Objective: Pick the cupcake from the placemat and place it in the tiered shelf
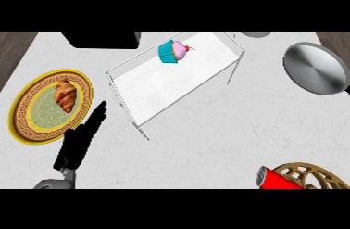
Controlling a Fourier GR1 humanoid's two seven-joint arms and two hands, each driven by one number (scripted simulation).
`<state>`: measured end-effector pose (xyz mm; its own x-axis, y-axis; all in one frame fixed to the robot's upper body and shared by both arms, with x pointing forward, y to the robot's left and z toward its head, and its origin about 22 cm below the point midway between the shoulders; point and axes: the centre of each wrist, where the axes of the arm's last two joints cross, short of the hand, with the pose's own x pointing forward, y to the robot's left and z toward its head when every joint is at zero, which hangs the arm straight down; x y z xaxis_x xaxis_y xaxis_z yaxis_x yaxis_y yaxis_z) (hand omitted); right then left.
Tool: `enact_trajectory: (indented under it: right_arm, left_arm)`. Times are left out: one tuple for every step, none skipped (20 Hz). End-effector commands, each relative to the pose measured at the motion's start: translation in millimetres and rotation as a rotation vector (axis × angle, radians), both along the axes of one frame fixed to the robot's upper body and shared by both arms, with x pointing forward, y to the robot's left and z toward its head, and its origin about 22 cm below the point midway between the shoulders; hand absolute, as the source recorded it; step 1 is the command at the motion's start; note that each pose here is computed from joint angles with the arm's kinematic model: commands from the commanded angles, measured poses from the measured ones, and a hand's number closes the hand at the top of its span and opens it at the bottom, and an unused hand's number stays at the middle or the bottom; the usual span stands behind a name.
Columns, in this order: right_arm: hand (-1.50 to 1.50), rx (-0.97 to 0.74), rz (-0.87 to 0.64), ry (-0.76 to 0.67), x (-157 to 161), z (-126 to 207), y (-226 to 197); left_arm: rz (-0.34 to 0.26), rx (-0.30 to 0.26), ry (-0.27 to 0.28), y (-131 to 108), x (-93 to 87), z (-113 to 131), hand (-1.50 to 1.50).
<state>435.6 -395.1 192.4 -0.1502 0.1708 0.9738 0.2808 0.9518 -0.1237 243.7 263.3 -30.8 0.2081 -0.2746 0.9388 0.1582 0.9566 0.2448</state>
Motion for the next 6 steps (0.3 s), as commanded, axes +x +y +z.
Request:
enact_trajectory:
  right_arm:
    - [-1.5,-0.032,0.039,-0.023,-14,-7,-27]
    - [-1.5,-0.033,0.047,-0.031,-22,0,-44]
    - [-1.5,-0.065,0.057,-0.003,-13,-3,-28]
    - [-1.5,-0.054,0.046,-0.002,-25,-10,-46]
    - [-1.5,-0.058,0.048,0.002,-13,3,-32]
    - [-1.5,-0.086,0.036,0.027,-14,2,-31]
  left_arm:
    - [-0.005,-0.002,-0.001,1,3.5,-4,0.0]
    - [-0.001,0.009,0.011,6,6.1,8,0.0]
    - [-0.007,-0.001,0.007,-17,5.2,7,0.0]
    - [-0.02,-0.002,-0.01,-8,3.7,20,0.0]
    - [-0.011,-0.007,0.005,-7,9.0,-5,0.0]
    - [-0.022,-0.007,-0.018,-6,6.3,-2,0.0]
